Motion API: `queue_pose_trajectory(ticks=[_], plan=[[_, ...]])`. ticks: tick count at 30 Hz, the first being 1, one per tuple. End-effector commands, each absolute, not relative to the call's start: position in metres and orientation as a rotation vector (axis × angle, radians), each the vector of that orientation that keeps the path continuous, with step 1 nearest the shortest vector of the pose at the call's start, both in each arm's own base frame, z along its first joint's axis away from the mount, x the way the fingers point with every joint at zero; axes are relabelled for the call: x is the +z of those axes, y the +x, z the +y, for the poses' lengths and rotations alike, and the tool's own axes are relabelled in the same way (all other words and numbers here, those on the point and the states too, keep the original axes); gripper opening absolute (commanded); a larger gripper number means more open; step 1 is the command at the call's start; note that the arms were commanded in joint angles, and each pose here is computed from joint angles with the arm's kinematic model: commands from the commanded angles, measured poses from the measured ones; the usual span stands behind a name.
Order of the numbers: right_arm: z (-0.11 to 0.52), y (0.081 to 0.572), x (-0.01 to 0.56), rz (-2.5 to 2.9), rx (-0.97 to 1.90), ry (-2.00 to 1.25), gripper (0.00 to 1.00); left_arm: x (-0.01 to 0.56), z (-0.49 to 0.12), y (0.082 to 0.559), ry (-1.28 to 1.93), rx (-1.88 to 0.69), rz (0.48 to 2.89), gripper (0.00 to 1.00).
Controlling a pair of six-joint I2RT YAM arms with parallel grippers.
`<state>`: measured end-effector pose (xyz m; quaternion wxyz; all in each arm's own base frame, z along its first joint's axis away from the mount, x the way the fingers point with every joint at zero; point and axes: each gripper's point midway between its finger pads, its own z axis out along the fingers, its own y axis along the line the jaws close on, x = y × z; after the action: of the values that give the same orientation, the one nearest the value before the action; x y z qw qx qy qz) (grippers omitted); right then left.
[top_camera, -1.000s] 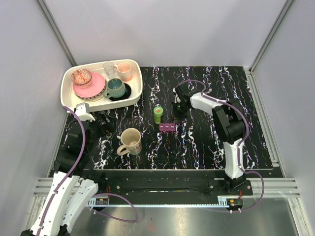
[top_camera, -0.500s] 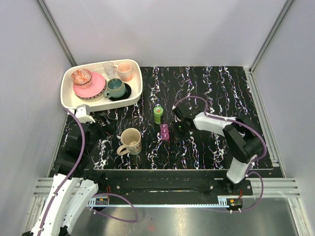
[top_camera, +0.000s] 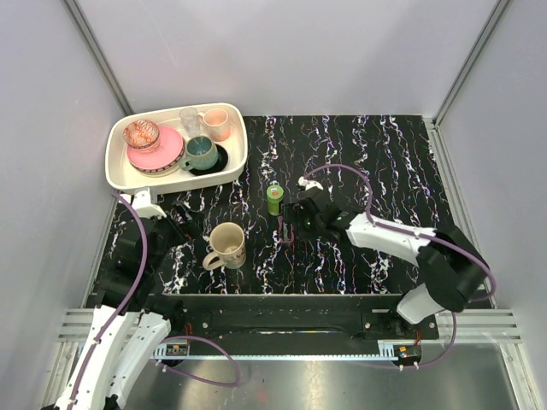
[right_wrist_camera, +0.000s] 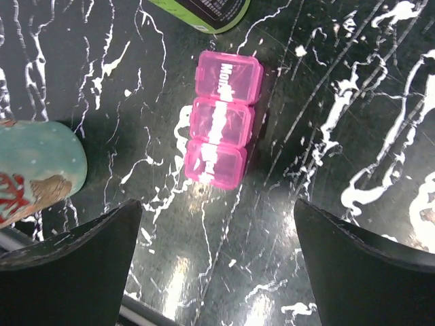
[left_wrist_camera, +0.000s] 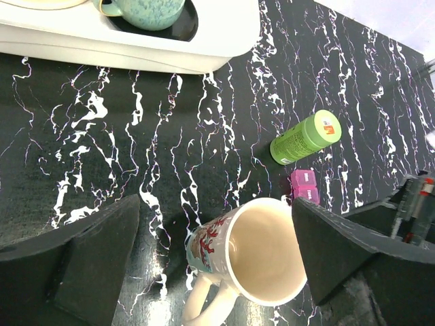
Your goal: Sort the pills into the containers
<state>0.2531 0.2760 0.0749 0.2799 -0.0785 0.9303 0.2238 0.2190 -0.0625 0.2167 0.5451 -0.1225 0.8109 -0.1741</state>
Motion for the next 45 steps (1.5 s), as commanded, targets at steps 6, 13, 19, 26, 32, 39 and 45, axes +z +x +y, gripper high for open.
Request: queue_pose_trajectory(ticks=[6, 13, 19, 26, 32, 39, 45], plan=[[0.299, 0.296, 0.057, 2.389, 0.354, -0.142, 1.0, 0.228, -0.066, 0.217, -0.275, -0.448, 1.891, 0.99], [0.313, 0.301, 0.043, 2.41, 0.338, -0.203, 0.91, 0.224, -0.064, 0.215, -0.274, -0.433, 1.903, 0.99], [0.317, 0.295, 0.039, 2.42, 0.321, -0.268, 0.74, 0.223, -0.065, 0.215, -0.277, -0.437, 1.906, 0.99], [0.319, 0.279, 0.032, 2.446, 0.293, -0.36, 0.64, 0.223, -0.066, 0.215, -0.272, -0.441, 1.908, 0.99], [0.313, 0.274, 0.017, 2.477, 0.241, -0.374, 0.48, 0.223, -0.067, 0.215, -0.27, -0.446, 1.909, 0.99], [0.3, 0.279, 0.03, 2.433, 0.183, -0.358, 0.15, 0.223, -0.068, 0.215, -0.271, -0.454, 1.908, 0.99], [0.3, 0.254, 0.08, 2.362, 0.366, -0.51, 0.07, 0.24, -0.071, 0.214, -0.271, -0.482, 1.894, 0.94]])
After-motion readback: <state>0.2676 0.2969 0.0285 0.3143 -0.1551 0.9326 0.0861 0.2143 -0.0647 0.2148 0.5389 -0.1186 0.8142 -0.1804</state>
